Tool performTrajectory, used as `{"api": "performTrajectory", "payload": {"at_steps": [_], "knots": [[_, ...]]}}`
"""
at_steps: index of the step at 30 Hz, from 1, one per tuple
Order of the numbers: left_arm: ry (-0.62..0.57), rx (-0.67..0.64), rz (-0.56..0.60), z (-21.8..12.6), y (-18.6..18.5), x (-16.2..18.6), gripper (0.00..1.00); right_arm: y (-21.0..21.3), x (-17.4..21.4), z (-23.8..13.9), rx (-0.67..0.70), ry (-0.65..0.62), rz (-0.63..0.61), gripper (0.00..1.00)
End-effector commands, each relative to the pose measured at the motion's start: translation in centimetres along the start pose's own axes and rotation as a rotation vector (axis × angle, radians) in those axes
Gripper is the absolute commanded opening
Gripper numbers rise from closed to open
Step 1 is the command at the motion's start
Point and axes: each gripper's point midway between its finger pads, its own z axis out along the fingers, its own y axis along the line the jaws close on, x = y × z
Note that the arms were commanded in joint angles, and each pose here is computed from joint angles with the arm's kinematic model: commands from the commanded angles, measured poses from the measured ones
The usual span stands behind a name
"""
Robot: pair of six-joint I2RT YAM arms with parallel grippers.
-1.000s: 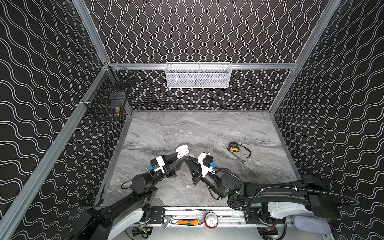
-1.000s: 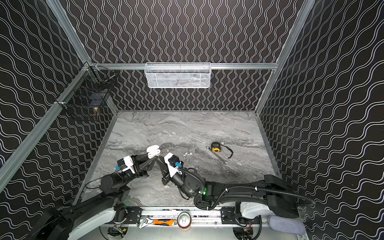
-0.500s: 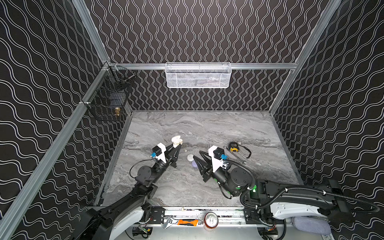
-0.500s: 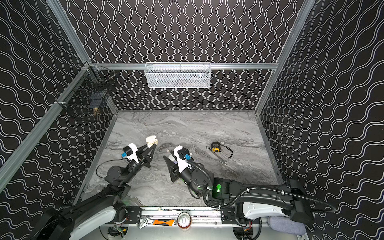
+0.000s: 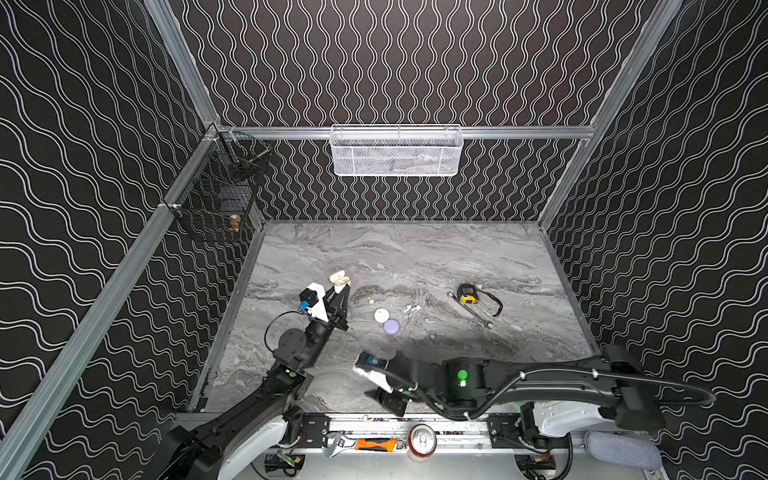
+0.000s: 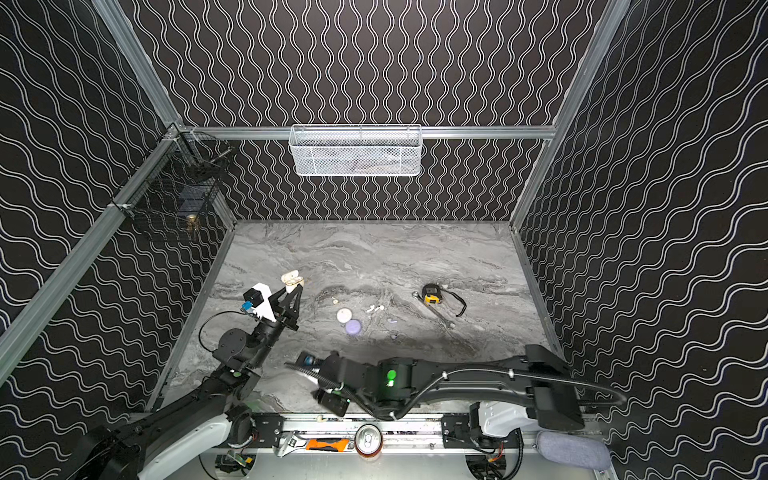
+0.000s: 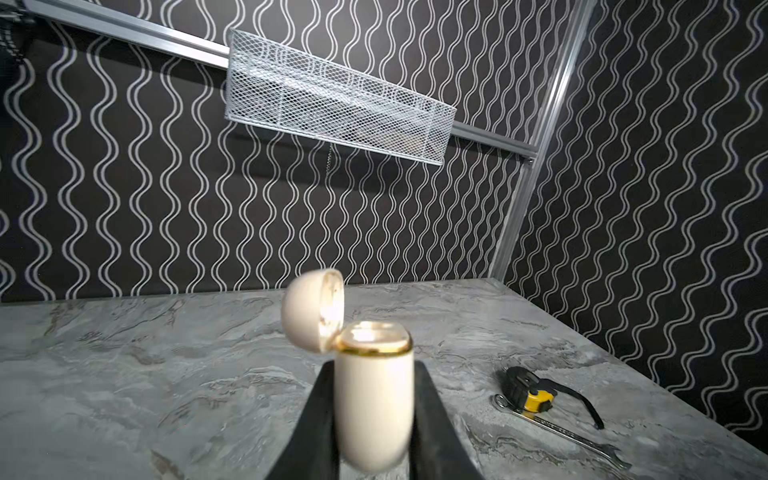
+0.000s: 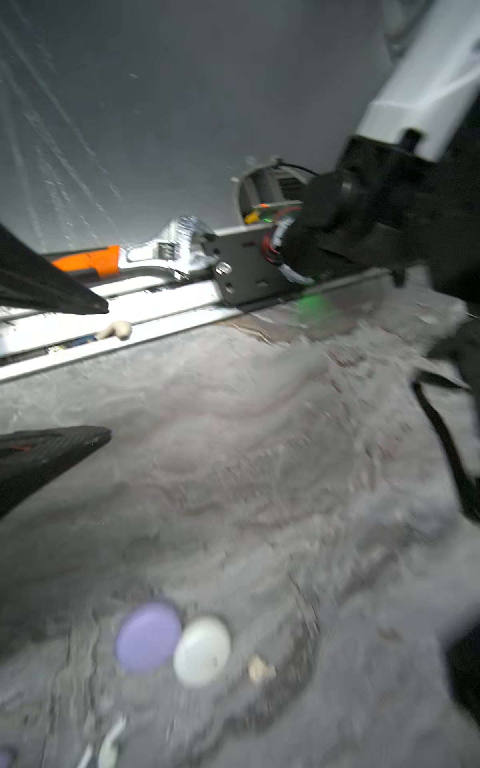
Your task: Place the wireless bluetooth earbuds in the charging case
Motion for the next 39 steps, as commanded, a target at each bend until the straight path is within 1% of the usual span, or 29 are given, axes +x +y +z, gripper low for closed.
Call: {"api": "performTrajectory", "payload": {"at_steps": [1, 6, 10, 14, 22, 29, 36, 37, 39], "knots": [[-0.024, -0.067, 0.014, -0.4, 1.2, -0.5, 0.00, 2.2, 2.2, 1.4, -0.085, 0.110, -0.017, 0.46], [-0.016, -0.038, 0.037, -0.1, 0.6, -0.9, 0.00, 3.0, 3.1, 3.0, -0.110, 0.176, -0.039, 0.46], [-0.023, -0.051, 0.037, -0.3, 0.8, -0.8, 0.00, 3.7, 4.4, 4.8, -0.136, 0.246, -0.047, 0.44], [-0.023, -0.060, 0.041, -0.4, 1.0, -0.9, 0.00, 4.0, 5.6, 6.4, -0.145, 0.288, -0.049, 0.43], [-0.026, -0.059, 0.042, -0.4, 1.0, -1.0, 0.00, 3.2, 7.5, 9.0, -0.087, 0.350, -0.043, 0.40], [-0.028, -0.065, 0.042, -0.5, 1.1, -1.1, 0.00, 2.9, 8.9, 10.3, -0.061, 0.390, -0.036, 0.38], [-0.030, -0.073, 0.042, -0.6, 1.2, -1.2, 0.00, 2.0, 9.0, 10.4, 0.003, 0.387, -0.032, 0.26], [-0.031, -0.073, 0.042, -0.6, 1.2, -1.2, 0.00, 1.7, 9.9, 11.0, 0.020, 0.411, -0.031, 0.24], [-0.033, -0.075, 0.042, -0.7, 1.2, -1.2, 0.00, 1.4, 10.0, 11.2, 0.034, 0.414, -0.027, 0.21]]}}
